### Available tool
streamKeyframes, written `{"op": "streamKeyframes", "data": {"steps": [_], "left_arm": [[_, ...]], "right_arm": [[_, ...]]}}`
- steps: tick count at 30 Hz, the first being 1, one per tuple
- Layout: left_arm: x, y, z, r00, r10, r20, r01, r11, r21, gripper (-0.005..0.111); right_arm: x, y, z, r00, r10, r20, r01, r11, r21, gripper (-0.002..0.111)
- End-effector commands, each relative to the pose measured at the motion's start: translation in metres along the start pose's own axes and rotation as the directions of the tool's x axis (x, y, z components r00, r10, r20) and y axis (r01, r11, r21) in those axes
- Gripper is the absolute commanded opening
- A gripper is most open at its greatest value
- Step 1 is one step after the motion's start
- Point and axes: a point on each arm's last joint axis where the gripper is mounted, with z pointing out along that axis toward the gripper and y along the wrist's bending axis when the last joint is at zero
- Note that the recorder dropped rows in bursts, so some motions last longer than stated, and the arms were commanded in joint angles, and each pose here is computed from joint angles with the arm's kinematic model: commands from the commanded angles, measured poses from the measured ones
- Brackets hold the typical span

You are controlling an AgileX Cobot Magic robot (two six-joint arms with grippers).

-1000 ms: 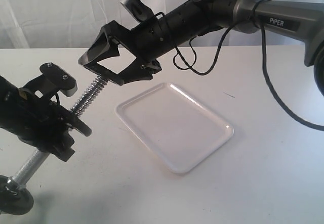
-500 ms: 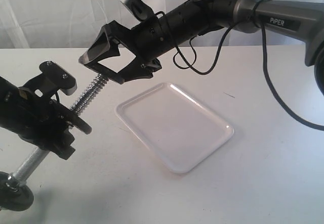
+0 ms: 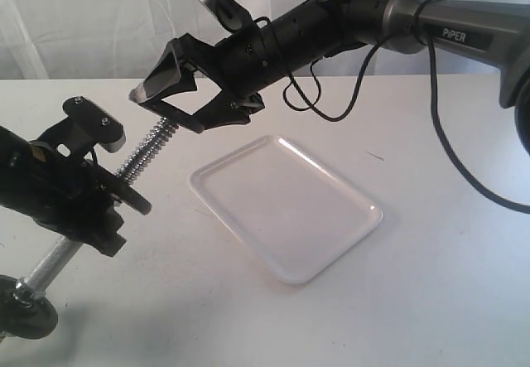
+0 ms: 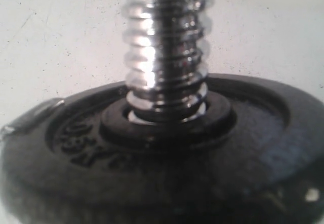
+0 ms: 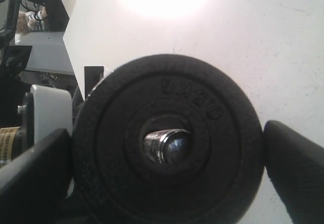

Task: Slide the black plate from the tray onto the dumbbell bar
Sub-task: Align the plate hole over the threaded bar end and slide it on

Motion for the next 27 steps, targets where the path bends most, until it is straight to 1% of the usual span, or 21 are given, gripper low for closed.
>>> {"op": "streamKeyframes", "data": {"steps": [1,12,20,27], "left_arm": [[-0.0324,0.0130,-0.0230,0.958,-0.042,0.285,0.077,0.991,-0.113,0.000],[-0.0347,0.0144,-0.0240,0.949,-0.044,0.313,0.087,0.988,-0.126,0.000],[-0.0383,0.0165,-0.0255,0.931,-0.067,0.358,0.122,0.983,-0.135,0.000],[-0.0386,0.0167,-0.0257,0.930,-0.066,0.361,0.123,0.983,-0.137,0.000]], "right_arm": [[0.0002,0.0216,-0.0033,1.000,-0.018,-0.010,0.017,0.995,-0.100,0.000],[-0.0004,0.0205,-0.0048,1.000,-0.015,-0.005,0.014,0.995,-0.100,0.000],[-0.0014,0.0219,-0.0051,1.000,-0.024,0.007,0.024,0.993,-0.115,0.000],[-0.0014,0.0220,-0.0051,1.000,-0.029,0.008,0.030,0.993,-0.117,0.000]]}}
